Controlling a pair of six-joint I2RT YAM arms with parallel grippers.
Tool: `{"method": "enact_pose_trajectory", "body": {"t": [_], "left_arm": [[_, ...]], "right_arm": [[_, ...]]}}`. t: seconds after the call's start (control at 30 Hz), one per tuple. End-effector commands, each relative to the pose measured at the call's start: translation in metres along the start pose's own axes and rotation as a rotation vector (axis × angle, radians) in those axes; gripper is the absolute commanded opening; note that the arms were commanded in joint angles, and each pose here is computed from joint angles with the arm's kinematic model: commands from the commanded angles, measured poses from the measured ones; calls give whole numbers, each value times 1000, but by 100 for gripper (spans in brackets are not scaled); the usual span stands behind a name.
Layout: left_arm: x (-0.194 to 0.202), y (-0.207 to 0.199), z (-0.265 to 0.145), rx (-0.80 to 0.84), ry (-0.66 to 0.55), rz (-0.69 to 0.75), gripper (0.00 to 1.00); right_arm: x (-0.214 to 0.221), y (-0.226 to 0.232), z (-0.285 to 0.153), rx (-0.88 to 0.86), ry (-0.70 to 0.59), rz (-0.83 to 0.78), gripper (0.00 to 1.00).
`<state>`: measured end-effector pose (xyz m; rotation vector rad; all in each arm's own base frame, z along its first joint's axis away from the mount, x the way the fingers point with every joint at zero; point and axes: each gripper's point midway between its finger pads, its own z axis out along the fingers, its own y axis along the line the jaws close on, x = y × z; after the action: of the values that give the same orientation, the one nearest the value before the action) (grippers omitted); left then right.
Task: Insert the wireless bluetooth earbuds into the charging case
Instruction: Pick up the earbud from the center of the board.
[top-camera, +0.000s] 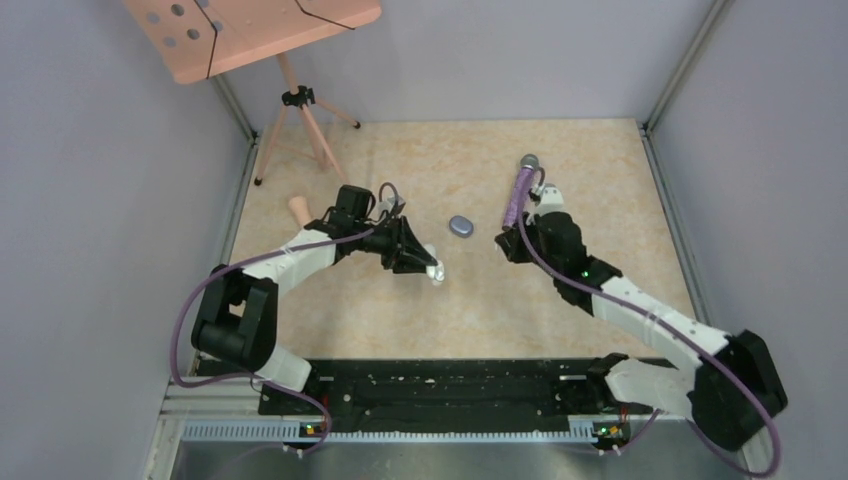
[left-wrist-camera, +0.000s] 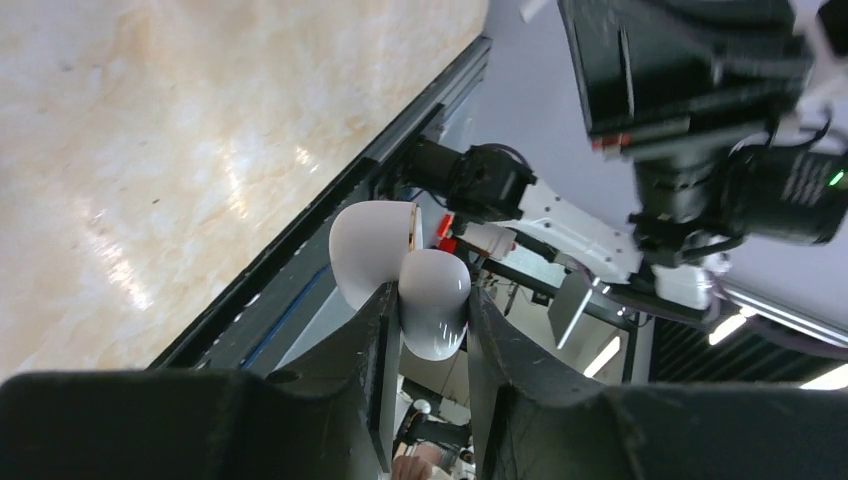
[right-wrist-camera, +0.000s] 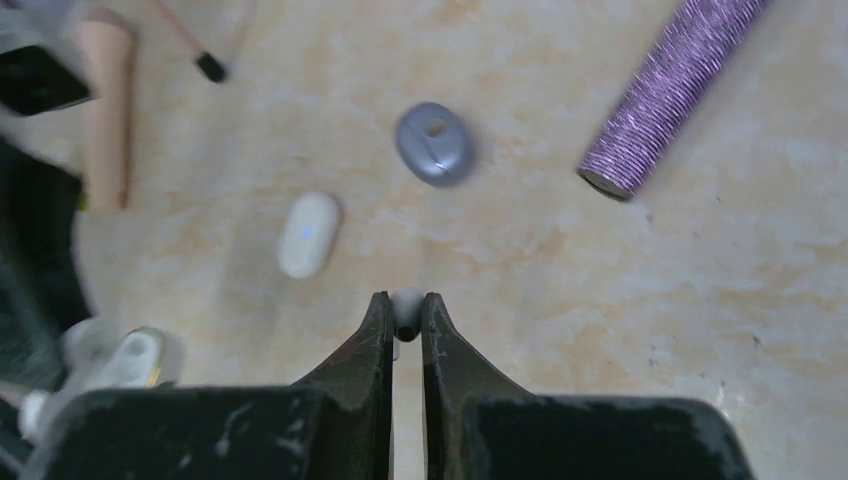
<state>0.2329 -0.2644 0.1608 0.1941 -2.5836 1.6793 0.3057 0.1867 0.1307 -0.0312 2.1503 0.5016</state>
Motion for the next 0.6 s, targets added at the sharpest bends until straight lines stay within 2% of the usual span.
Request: {"method": "enact_pose_trajectory", "body": {"t": [0.0,0.1,0.2,0.3,0.43,0.57], "left_arm": [[-5,-41,1,143,-3,39,0],[-2,-53,0,184,8,54,0],[3,-62,-2,217,26,72,0],[11,-70,-5,246,60,110,0],[20,-74,-10,264,92,252,0],[30,-78,-10,264,124,343,0]], "right_arm": [[-66,63,-51,-243,-421,-74,0],[-81,84,-86,-352,-613,-75,0],[-86,101,-112,-448,-744,-76,0],[-88,113,-125,-501,-796,-80,0],[-96,118,-145,-564,-879,-44,0],[-95,124,-152,-605,-897,-65,0]]}}
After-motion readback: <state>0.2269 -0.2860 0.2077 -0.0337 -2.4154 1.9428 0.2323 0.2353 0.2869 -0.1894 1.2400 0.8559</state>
